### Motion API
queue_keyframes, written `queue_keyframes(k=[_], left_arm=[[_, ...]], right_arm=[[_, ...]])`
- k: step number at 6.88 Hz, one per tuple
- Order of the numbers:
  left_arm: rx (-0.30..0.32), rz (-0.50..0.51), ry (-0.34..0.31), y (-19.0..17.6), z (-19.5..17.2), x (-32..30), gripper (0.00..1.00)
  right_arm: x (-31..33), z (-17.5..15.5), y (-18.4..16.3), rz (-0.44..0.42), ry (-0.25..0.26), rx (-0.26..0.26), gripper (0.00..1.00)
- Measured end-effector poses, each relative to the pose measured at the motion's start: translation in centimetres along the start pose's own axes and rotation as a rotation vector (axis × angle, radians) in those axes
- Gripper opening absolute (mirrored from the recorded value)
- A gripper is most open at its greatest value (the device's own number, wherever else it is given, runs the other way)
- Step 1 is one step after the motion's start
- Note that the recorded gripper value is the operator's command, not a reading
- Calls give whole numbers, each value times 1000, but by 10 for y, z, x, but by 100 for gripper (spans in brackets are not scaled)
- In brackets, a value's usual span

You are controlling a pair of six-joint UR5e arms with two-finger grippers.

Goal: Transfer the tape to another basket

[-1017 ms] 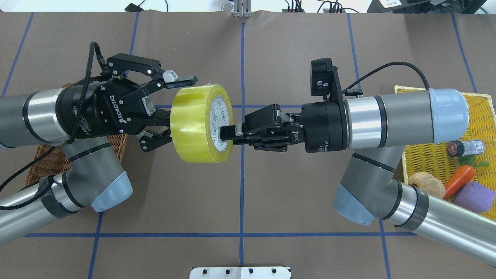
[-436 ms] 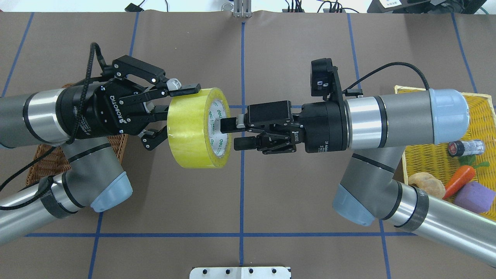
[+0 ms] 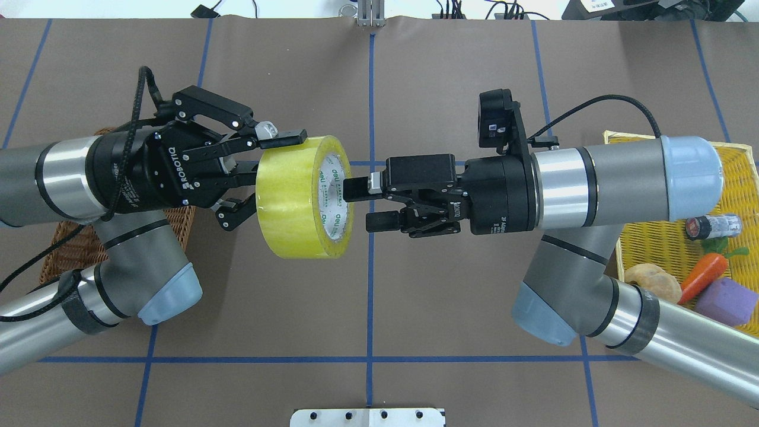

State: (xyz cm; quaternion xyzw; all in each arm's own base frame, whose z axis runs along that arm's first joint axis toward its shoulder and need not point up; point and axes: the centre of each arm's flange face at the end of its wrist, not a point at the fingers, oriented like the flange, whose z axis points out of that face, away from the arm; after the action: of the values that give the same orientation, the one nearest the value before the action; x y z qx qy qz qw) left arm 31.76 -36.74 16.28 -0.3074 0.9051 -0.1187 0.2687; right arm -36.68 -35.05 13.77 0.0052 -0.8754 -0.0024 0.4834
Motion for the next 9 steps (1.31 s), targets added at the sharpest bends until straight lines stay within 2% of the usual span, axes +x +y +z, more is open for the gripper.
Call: queue_keyframes(k=[1, 2, 3, 6, 7, 8, 9], left_arm=[[4, 3, -5, -1, -3, -1, 0], [11, 11, -8, -3, -6, 0, 0], [38, 49, -18, -7, -12, 3, 0], [217, 398, -130, -29, -55, -4, 0], [282, 483, -171, -28, -53, 7, 0], [369, 572, -218, -19, -45, 34, 0], [476, 681, -289, -7, -40, 66, 0]], right_arm=[[0, -9, -5, -18, 20, -13, 100], [-2, -29, -18, -47, 58, -33, 100], [-6, -56, -37, -75, 100, -29, 100], [3, -130, -101, -162, 235, 58, 100], [3, -148, -124, -194, 282, 102, 100], [-6, -171, -148, -228, 356, 154, 100], [-15, -196, -174, -277, 459, 199, 100]])
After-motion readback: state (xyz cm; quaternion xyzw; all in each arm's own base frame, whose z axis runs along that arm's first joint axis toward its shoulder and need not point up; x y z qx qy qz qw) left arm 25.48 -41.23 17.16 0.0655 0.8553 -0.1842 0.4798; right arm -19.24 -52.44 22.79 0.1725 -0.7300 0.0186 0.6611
